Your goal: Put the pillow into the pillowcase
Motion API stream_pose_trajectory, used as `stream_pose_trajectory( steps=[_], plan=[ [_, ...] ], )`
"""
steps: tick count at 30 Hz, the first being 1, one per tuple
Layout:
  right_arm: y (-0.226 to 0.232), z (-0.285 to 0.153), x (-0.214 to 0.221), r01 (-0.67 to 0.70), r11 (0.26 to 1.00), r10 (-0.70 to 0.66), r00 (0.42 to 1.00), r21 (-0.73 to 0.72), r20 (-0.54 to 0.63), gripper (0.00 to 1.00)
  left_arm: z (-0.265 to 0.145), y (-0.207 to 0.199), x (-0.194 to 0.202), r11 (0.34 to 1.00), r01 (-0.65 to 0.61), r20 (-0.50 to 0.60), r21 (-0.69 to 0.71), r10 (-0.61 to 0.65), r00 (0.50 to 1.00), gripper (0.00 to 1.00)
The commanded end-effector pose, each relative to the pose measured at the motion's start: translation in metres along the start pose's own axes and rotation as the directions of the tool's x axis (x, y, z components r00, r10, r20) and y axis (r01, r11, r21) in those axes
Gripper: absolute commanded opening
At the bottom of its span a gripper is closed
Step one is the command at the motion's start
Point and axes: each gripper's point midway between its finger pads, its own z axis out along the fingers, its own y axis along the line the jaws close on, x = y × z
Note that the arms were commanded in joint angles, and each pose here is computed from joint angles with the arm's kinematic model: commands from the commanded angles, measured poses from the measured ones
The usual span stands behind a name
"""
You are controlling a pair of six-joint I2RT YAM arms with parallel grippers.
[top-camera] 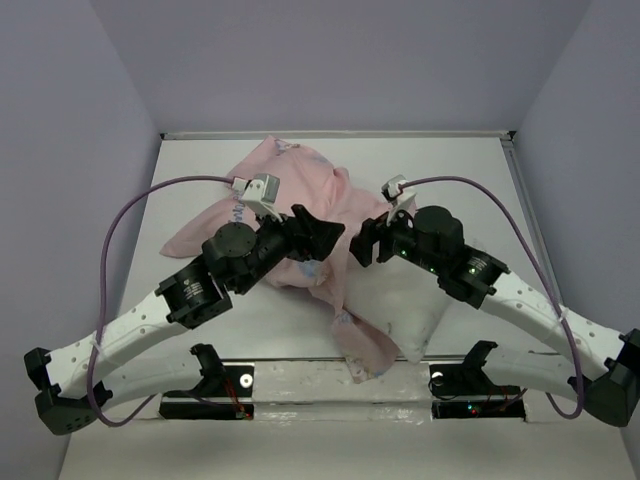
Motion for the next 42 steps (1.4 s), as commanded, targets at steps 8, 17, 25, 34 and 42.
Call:
stream_pose_trajectory(
  steps=[8, 17, 25, 34, 42],
  plan=[
    [-0.052, -0.055, -0.014, -0.035, 0.959, 0.020, 0.998, 0.282, 0.057, 0.57, 0.070, 0.012, -0.023, 0.926, -0.310, -0.078, -0.214, 0.300, 0.951, 0.88],
    [-0.081, -0.098, -0.016, -0.140, 0.893, 0.065, 0.980, 0.427, 0.185, 0.43, 0.145, 0.032, 0.035, 0.783, -0.609, -0.370, -0.127, 0.533, 0.761, 0.88],
    [-0.077, -0.114, -0.017, -0.174, 0.903, 0.087, 0.969, 0.393, 0.230, 0.45, 0.172, 0.067, 0.074, 0.700, -0.709, -0.523, -0.083, 0.575, 0.629, 0.88],
    [-0.077, -0.100, -0.012, -0.175, 0.904, 0.096, 0.972, 0.390, 0.214, 0.57, 0.183, 0.081, 0.038, 0.625, -0.736, -0.445, -0.260, 0.598, 0.666, 0.02],
    [-0.084, -0.049, -0.030, -0.005, 0.951, -0.043, 0.988, 0.311, 0.146, 0.87, 0.180, 0.019, -0.016, 0.868, -0.476, -0.167, -0.139, 0.453, 0.876, 0.00]
  ],
)
